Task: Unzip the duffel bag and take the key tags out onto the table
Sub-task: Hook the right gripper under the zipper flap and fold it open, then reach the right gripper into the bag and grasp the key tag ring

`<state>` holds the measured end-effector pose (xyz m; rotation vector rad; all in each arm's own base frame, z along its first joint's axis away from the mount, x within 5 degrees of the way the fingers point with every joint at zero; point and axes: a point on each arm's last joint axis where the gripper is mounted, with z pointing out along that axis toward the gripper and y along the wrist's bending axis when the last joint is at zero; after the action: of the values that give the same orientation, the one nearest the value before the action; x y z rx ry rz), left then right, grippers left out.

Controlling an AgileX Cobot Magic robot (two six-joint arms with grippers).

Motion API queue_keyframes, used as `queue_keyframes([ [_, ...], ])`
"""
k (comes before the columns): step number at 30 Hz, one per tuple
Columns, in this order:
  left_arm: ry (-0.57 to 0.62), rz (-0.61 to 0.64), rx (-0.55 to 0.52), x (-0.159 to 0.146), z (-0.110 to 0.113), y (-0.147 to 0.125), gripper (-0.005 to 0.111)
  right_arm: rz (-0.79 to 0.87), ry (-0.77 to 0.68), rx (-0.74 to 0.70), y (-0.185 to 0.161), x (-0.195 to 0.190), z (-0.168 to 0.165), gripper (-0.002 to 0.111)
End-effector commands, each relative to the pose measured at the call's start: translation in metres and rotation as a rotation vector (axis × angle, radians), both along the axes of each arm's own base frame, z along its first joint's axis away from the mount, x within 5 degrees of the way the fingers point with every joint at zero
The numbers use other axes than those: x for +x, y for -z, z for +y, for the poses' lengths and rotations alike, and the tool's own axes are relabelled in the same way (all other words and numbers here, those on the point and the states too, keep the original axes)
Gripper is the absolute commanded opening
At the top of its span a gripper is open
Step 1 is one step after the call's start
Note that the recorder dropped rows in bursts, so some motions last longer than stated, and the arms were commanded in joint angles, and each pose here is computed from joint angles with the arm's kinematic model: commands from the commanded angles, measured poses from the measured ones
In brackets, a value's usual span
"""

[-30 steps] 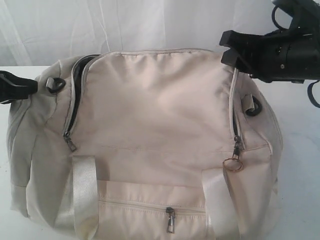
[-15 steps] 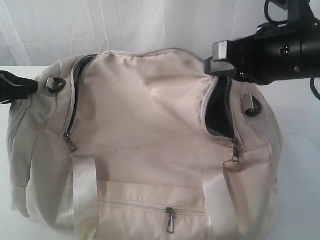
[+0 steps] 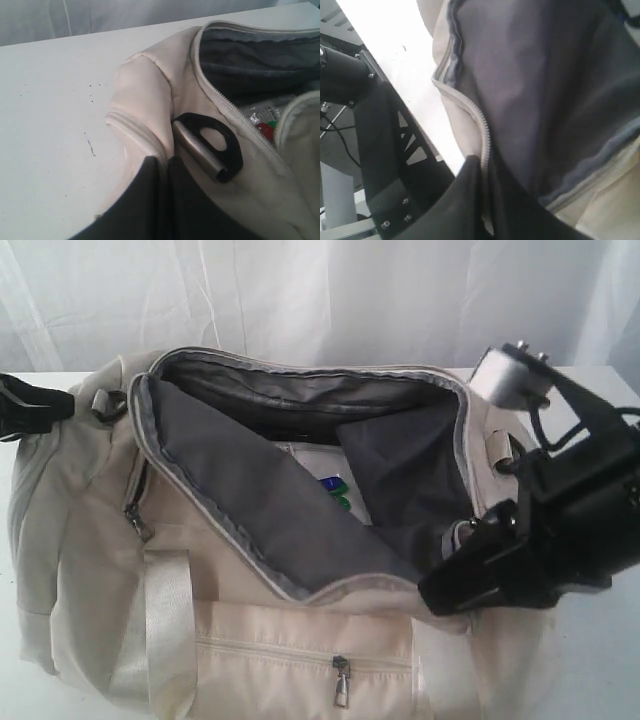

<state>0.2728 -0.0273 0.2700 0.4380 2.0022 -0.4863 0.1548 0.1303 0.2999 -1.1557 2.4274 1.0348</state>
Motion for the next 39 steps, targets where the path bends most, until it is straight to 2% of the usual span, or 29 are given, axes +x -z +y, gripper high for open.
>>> queue_keyframes([
  [1,0.015,-0.013,0.004,-0.005,-0.003,-0.004,0.000,0.145,0.039,-0.043,0.014,-0.028,0.000,0.003],
  [6,0.030,-0.015,-0.021,-0.005,-0.005,-0.005,0.000,0.214,0.015,-0.068,0.029,-0.066,-0.005,0.003],
  [14,0.061,-0.042,-0.017,-0.012,-0.007,-0.013,0.000,0.244,0.081,-0.051,0.035,-0.091,-0.020,0.003],
  [16,0.056,-0.049,-0.014,-0.012,-0.006,-0.015,0.000,0.230,0.081,-0.045,0.035,-0.095,-0.022,0.007],
  [19,0.055,-0.054,-0.013,-0.013,-0.006,-0.016,0.007,0.212,0.075,-0.032,0.035,-0.099,-0.025,0.022],
  [25,0.071,-0.055,-0.017,-0.014,-0.007,-0.016,0.045,0.178,0.060,0.004,0.030,-0.104,-0.026,0.072],
  [27,0.080,-0.055,-0.022,-0.014,-0.008,-0.016,0.053,0.169,0.033,0.061,0.026,-0.106,-0.024,0.077],
  [29,0.094,-0.054,-0.029,-0.015,-0.009,-0.017,0.057,0.153,0.004,0.127,0.018,-0.108,-0.021,0.077],
  [33,0.110,-0.065,-0.051,-0.017,-0.011,-0.021,0.057,-0.060,0.091,0.294,-0.001,-0.089,-0.012,0.077],
  [39,0.104,-0.151,-0.052,-0.031,-0.012,-0.042,0.056,-0.433,0.477,0.358,-0.014,-0.038,-0.018,0.077],
])
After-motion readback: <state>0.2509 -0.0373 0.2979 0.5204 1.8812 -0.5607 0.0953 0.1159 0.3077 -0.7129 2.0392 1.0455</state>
